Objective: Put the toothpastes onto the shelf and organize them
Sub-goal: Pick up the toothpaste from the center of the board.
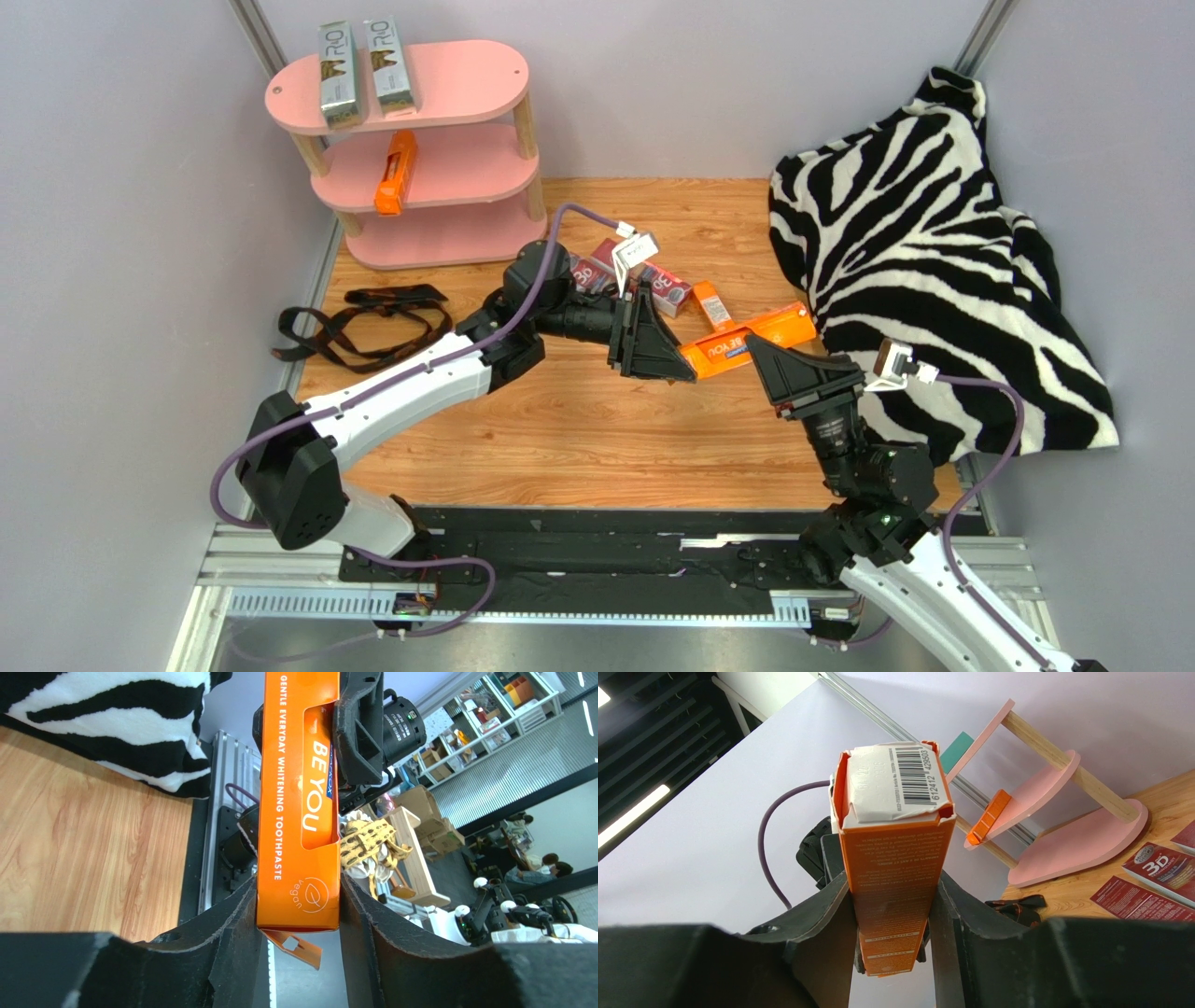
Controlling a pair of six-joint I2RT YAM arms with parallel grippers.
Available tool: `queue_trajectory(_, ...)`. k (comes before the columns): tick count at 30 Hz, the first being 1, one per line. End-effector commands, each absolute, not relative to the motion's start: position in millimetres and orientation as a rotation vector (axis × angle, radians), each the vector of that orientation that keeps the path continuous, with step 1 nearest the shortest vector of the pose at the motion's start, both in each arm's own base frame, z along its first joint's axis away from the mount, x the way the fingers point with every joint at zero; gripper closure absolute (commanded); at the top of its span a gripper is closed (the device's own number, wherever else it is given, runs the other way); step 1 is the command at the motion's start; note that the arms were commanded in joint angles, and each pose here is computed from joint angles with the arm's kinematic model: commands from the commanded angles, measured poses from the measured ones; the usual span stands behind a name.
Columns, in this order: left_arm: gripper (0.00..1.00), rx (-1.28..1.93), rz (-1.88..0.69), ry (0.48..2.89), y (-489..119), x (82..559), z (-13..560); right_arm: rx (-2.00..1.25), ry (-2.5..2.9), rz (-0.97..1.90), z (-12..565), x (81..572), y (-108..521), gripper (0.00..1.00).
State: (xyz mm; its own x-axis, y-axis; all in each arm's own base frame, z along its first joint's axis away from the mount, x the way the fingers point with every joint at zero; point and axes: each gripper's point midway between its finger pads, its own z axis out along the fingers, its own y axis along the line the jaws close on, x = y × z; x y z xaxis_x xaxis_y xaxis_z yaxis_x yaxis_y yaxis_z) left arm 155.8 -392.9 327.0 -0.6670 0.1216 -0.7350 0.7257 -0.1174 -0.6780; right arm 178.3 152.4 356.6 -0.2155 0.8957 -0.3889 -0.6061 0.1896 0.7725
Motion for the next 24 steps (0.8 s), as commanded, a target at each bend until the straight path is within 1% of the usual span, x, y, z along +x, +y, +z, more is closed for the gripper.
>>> queue_trajectory(1,0.51,0.934,-1.821,1.644,-391.8,155.3,340.4,0.359,1.027,1.451,376.7,170.2,143.1,0.57)
queue_trajectory(5,0.53,0.898,-1.805,1.661,-390.1,160.5,337.9,0.375,1.039,1.45,373.1,171.9,142.8,0.43)
queue_trajectory(8,0.6,0.856,-1.803,1.672,-386.1,169.0,334.7,0.378,1.047,1.446,371.2,172.2,142.6,0.35)
queue_trajectory(10,0.62,0.84,-1.807,1.678,-383.4,172.2,332.6,0.384,1.06,1.437,367.7,173.6,142.7,0.31)
queue_trajectory(16,0.62,0.751,-1.781,1.695,-365.7,189.0,323.3,0.399,1.072,1.425,362.4,173.5,139.5,0.25)
queue_trajectory(24,0.62,0.606,-1.698,1.721,-327.0,210.5,309.7,0.389,1.092,1.406,363.4,173.0,139.3,0.25)
